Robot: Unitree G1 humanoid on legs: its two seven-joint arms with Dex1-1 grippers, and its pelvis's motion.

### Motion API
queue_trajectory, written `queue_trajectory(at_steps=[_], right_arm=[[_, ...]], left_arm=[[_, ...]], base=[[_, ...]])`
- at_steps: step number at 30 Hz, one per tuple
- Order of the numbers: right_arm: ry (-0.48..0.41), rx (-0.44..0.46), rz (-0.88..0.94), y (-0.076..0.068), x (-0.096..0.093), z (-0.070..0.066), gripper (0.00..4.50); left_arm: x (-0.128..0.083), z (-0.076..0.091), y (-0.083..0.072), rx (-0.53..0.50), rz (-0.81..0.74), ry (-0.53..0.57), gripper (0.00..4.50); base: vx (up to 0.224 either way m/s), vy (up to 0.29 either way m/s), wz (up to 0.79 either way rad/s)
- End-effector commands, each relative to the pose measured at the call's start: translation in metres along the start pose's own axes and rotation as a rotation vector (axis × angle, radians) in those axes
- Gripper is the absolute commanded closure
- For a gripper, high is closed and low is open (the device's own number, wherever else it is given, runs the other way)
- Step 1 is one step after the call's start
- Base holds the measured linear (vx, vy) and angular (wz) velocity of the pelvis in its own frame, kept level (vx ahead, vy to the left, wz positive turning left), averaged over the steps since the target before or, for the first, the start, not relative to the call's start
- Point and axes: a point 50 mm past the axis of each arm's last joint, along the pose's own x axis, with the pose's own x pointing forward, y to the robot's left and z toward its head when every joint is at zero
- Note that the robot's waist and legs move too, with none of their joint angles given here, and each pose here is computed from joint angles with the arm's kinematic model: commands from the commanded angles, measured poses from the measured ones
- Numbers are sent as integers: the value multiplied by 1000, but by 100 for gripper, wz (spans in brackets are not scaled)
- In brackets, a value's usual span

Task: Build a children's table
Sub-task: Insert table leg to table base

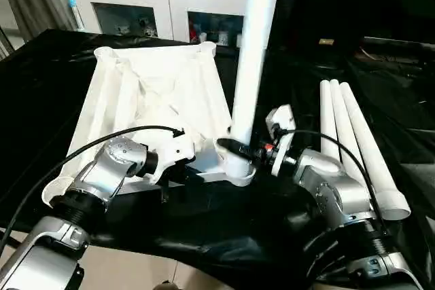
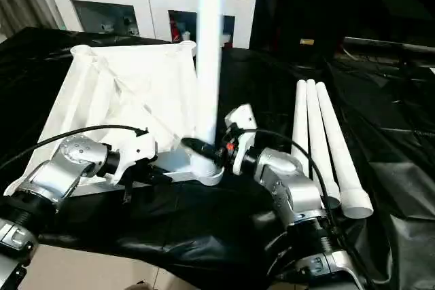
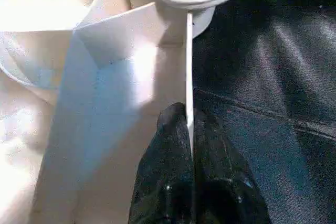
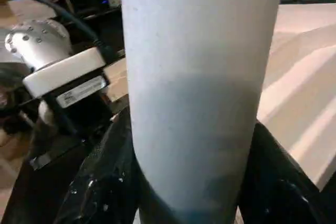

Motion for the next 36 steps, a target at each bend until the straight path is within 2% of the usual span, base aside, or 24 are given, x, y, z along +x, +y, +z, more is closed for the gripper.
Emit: queue_trajectory(at_steps=[1, 8, 12, 19, 30, 36], right_arm=[[20, -19, 20, 1, 0, 5, 263], [28, -33, -25, -9, -4, 7, 263], [44, -42, -40, -14, 1, 6, 263], [62, -36, -49, -21, 5, 5, 263], [75, -31, -68, -22, 1, -8, 263], [74, -34, -69, -23, 0, -9, 263]], left_arm=[[10, -3, -7, -10, -29, 14, 450], [8, -1, -6, -13, -27, 5, 450], [7, 1, -5, -12, -21, -6, 450], [7, 6, -3, -22, 6, -74, 450], [7, -4, -12, -81, 68, -165, 450], [10, -10, -19, -98, 56, -160, 450]], base=[[0, 0, 0], [0, 0, 0], [0, 0, 0], [0, 0, 0], [0, 0, 0], [0, 0, 0]])
